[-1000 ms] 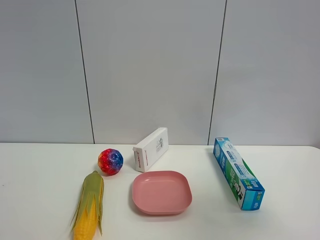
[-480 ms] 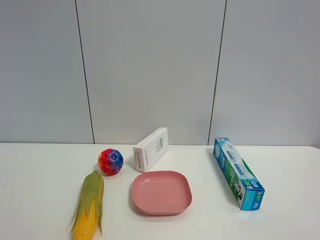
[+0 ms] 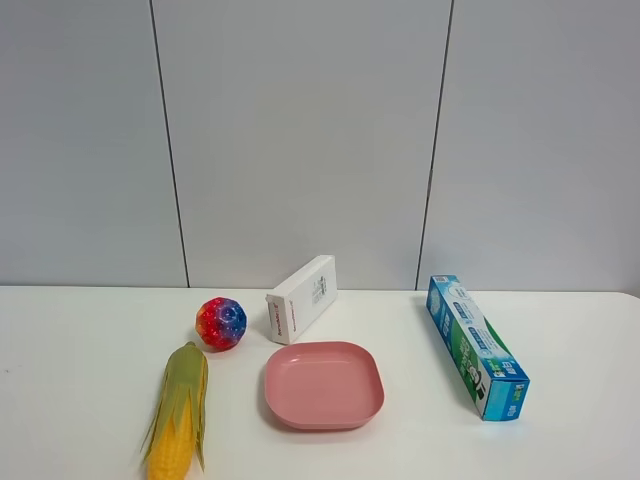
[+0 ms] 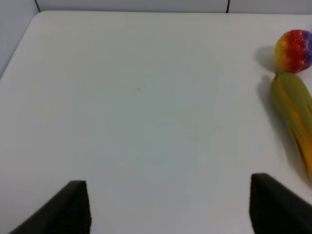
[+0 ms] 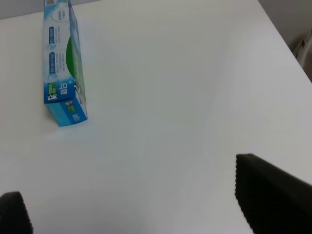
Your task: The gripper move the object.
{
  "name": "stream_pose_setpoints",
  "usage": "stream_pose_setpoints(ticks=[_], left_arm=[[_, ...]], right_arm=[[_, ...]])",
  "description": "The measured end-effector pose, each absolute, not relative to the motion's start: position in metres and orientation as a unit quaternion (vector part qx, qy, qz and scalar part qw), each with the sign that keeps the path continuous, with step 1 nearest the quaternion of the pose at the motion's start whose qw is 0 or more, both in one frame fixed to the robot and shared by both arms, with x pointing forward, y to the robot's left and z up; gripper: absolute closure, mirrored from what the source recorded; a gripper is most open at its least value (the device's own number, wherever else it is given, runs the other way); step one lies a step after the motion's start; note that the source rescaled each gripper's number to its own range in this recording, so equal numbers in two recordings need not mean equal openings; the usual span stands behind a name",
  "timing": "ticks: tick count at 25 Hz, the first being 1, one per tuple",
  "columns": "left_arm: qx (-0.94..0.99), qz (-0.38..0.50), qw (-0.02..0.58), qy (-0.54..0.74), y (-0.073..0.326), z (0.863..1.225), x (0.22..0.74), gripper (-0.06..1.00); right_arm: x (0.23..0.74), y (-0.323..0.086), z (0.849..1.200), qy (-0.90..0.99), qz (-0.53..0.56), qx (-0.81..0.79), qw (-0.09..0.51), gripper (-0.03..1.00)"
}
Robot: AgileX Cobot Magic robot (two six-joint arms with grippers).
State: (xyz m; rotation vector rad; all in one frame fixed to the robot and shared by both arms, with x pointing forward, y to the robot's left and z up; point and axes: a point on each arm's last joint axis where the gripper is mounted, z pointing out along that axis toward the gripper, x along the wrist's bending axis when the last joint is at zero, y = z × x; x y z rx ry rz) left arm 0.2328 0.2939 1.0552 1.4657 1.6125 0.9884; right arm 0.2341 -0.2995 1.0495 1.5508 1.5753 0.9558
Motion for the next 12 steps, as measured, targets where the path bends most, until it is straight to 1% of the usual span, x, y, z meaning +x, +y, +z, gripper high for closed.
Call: stream_pose_setpoints(ticks=[12], left_arm=[[0.57,0.384,0.366,0.627,0.2939,1.0552,0.2328,-0.06]], right_arm=[[0.2346,-0.3005,1.0499,0.609,0.369,0.6,0.365,0.12]])
